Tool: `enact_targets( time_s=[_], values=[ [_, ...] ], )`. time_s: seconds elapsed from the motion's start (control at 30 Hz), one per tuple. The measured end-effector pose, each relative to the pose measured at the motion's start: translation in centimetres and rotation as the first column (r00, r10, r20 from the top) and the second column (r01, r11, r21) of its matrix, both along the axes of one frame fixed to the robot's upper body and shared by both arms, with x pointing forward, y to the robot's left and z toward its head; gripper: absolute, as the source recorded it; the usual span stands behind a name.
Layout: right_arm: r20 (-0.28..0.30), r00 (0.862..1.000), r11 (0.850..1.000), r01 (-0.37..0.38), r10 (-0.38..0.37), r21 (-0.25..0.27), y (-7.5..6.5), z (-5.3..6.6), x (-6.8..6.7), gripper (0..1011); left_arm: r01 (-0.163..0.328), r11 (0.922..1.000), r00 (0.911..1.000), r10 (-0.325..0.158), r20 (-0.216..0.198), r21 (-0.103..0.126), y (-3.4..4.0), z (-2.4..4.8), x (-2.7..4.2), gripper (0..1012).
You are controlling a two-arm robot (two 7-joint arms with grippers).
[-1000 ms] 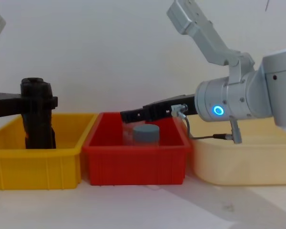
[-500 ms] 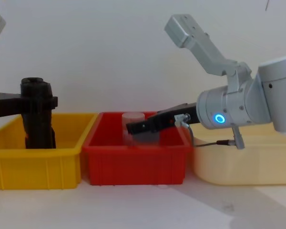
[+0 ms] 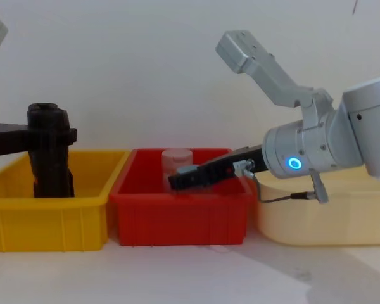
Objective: Pick up the garbage bag with the one hand and transfer it to the other hand.
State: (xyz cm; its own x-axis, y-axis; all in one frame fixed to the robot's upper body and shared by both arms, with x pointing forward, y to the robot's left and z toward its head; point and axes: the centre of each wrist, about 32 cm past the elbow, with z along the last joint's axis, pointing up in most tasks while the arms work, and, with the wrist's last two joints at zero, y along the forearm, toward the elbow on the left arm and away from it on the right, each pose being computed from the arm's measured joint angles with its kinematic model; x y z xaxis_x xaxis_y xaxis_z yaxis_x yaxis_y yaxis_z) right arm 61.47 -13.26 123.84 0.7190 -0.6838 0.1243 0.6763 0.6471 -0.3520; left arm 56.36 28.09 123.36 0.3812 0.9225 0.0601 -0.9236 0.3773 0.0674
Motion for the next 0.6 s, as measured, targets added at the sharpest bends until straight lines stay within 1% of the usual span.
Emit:
enact_targets(
  time_s=[0.1,0.23,0.3,0.37,0.4,0.43,0.5,0.6],
  values=[
    [-0.007,1.0,1.0,-0.003,0.003,-0.002,-0.03,-0.02,0.04,993,0.0,1.0,1.0,0.0,0.0,0.0,0.0,0.0,0.0,511],
    [-0.015,1.0,1.0,-0.007,0.007,-0.004,-0.06,-0.03,0.09,888,0.0,1.0,1.0,0.0,0.0,0.0,0.0,0.0,0.0,509],
    [-0.017,1.0,1.0,-0.007,0.007,-0.004,-0.06,-0.03,0.1,863,0.0,1.0,1.0,0.0,0.0,0.0,0.0,0.0,0.0,509],
    [-0.02,1.0,1.0,-0.008,0.008,-0.005,-0.08,-0.05,0.12,787,0.0,1.0,1.0,0.0,0.0,0.0,0.0,0.0,0.0,511],
    [-0.021,1.0,1.0,-0.009,0.009,-0.005,-0.09,-0.05,0.12,766,0.0,1.0,1.0,0.0,0.0,0.0,0.0,0.0,0.0,511],
    [-0.022,1.0,1.0,-0.01,0.01,-0.005,-0.1,-0.05,0.13,712,0.0,1.0,1.0,0.0,0.0,0.0,0.0,0.0,0.0,509],
    [-0.023,1.0,1.0,-0.011,0.011,-0.005,-0.1,-0.05,0.14,666,0.0,1.0,1.0,0.0,0.0,0.0,0.0,0.0,0.0,509],
    [-0.024,1.0,1.0,-0.011,0.011,-0.005,-0.11,-0.05,0.15,663,0.0,1.0,1.0,0.0,0.0,0.0,0.0,0.0,0.0,509]
  ],
)
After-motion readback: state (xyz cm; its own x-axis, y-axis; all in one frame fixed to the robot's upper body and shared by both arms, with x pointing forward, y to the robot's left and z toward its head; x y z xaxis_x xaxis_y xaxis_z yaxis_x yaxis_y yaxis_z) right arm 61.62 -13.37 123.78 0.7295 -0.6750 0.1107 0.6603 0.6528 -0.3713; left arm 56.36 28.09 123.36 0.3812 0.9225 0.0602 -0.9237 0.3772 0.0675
